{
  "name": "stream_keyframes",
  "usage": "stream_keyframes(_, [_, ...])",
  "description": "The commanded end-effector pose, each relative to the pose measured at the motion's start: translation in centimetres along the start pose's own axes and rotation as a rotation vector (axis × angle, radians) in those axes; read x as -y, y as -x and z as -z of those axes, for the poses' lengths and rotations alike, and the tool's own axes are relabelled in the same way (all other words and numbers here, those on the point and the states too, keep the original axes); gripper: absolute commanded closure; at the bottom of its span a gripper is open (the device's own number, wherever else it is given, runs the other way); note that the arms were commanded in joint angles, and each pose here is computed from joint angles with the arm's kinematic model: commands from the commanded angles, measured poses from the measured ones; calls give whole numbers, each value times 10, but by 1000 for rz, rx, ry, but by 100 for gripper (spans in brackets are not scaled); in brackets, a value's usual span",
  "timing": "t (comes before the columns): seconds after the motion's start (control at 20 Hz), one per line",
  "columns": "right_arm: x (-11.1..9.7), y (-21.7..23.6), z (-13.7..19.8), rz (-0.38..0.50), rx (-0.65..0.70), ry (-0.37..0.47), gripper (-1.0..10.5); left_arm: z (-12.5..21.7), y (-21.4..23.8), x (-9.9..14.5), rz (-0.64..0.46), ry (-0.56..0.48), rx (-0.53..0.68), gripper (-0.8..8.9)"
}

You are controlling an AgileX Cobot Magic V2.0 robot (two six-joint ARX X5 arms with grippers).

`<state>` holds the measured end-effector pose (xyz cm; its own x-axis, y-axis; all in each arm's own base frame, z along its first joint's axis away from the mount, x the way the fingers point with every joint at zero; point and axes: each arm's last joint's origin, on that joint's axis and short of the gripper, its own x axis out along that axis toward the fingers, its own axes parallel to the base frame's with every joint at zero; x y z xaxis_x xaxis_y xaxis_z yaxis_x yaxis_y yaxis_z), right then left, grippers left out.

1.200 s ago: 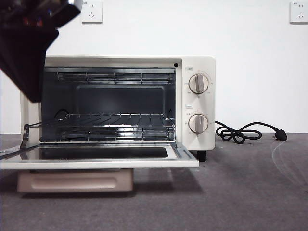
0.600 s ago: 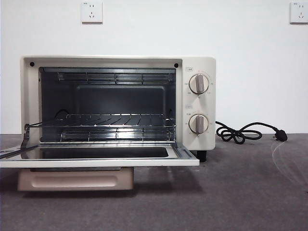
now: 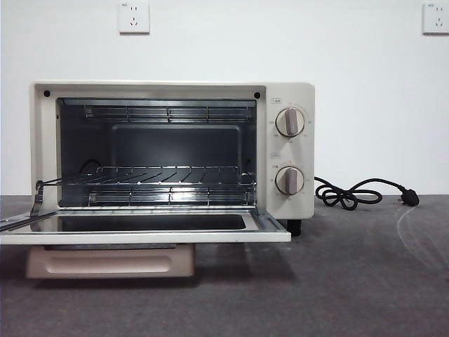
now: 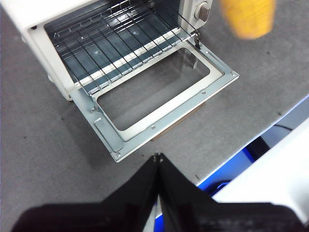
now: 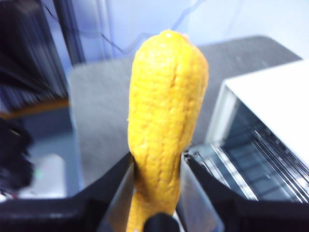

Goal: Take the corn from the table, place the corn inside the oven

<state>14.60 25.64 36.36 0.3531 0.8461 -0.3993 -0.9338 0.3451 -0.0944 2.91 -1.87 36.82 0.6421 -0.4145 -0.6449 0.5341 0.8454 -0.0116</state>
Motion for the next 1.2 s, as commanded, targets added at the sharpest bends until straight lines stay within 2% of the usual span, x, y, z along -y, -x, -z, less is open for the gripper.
stream_keyframes(0.05, [2, -22, 9, 30, -60, 77, 959, 7, 9, 0, 6, 35, 46, 819])
stream_keyframes(0.35, [9, -71, 38, 140, -228, 208, 959, 18, 21, 0, 6, 63, 97, 819])
stream_keyframes(0.6, [17, -117, 68, 358, -374, 343, 959, 18, 21, 0, 10, 72, 97, 819])
stream_keyframes(0.85, [25, -143, 85, 561, -454, 475, 959, 18, 21, 0, 11, 83, 97, 819])
stream_keyframes(1.1, [38, -155, 93, 655, -462, 518, 959, 18, 21, 0, 12, 87, 96, 819])
stream_keyframes(1.2, [42, -156, 96, 655, -481, 521, 957, 18, 21, 0, 23, 86, 95, 819])
